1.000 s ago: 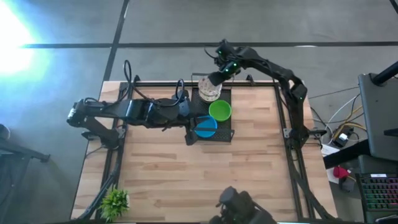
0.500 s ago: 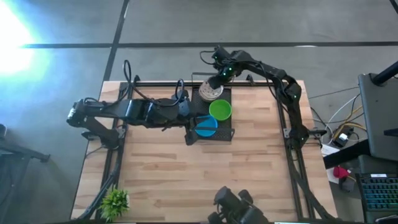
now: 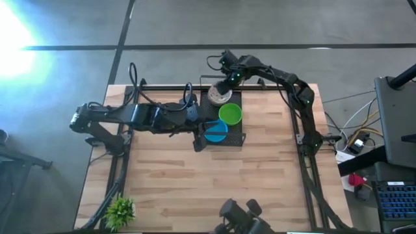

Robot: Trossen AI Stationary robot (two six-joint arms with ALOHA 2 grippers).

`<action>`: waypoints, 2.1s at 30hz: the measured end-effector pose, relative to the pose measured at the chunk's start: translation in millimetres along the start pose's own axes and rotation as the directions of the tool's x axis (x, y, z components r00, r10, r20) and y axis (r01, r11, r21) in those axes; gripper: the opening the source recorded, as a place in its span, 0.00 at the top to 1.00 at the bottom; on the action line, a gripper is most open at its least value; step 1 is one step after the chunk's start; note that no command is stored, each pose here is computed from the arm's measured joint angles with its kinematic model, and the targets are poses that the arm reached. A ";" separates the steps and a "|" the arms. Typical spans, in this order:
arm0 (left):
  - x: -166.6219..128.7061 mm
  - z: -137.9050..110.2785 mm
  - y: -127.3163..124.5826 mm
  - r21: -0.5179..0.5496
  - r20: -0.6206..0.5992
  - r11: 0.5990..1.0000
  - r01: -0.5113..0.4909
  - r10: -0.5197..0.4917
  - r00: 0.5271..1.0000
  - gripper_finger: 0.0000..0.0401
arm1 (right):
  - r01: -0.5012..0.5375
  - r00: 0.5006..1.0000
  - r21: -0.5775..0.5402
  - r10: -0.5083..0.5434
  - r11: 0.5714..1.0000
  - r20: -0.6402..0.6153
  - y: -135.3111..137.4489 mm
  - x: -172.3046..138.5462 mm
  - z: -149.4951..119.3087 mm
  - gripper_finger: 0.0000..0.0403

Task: Pick & Place Mini bowls
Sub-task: Stack the white bowl on the white bowl on the shelf, then return to Home Position

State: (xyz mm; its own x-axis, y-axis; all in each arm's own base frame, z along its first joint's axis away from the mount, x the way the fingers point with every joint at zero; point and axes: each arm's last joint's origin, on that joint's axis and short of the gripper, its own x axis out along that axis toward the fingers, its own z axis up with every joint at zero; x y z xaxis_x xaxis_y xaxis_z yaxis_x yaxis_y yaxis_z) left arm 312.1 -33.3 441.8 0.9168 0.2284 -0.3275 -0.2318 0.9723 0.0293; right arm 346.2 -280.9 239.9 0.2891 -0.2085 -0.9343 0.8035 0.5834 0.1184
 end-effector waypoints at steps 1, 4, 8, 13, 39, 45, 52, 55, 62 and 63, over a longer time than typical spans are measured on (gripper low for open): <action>0.0 0.0 0.0 0.000 0.000 1.000 0.000 0.000 1.000 0.87 | -0.001 1.000 -0.005 0.001 1.000 0.002 1.9 0.5 -0.3 0.97; 0.0 0.0 0.0 0.000 0.000 1.000 0.000 0.000 1.000 0.87 | -0.012 1.000 -0.022 0.013 1.000 0.024 8.6 2.8 0.5 0.97; 0.0 0.0 0.0 -0.003 0.000 1.000 0.000 0.000 1.000 0.87 | -0.011 1.000 -0.032 0.012 0.999 0.022 11.5 7.1 -0.1 0.97; 0.1 0.3 -0.1 -0.006 0.004 1.000 0.000 0.000 1.000 0.87 | 0.019 1.000 -0.028 -0.019 0.999 0.013 9.3 7.8 -1.1 0.97; -0.1 0.7 -0.6 -0.011 0.008 1.000 0.003 -0.003 1.000 0.87 | 0.016 1.000 -0.023 -0.016 1.000 0.010 9.9 3.0 -1.8 0.71; -0.1 0.6 -0.6 -0.011 0.007 1.000 0.003 -0.003 1.000 0.87 | 0.004 0.999 -0.028 -0.003 1.000 0.048 9.5 -16.2 0.9 0.71; -1.0 0.7 -0.1 -0.010 0.006 1.000 0.002 -0.002 1.000 0.87 | 0.003 1.000 -0.081 -0.001 0.997 0.022 10.4 -40.5 -2.9 0.76; -6.0 3.0 2.1 -0.022 0.019 1.000 0.001 0.000 1.000 0.87 | -0.003 1.000 -0.126 0.007 0.992 0.030 15.3 -60.8 -8.4 0.84; -28.1 12.3 15.8 -0.054 0.075 0.998 -0.043 0.047 0.996 0.93 | -0.053 0.985 -0.266 0.093 0.963 0.143 40.6 -132.4 -35.7 0.97; -32.1 13.5 18.6 -0.051 0.081 0.998 -0.048 0.052 0.995 0.95 | -0.060 0.980 -0.288 0.111 0.956 0.164 43.8 -144.5 -41.5 0.98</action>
State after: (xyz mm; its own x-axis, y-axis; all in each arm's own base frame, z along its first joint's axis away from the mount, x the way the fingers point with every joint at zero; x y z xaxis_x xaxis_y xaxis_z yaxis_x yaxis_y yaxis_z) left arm 282.7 -21.9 465.7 0.9269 0.2817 -0.2480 -0.2916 0.9565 -0.0034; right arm 318.0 -192.6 366.2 0.4580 -0.2687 -0.8474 0.6007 0.7962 0.0722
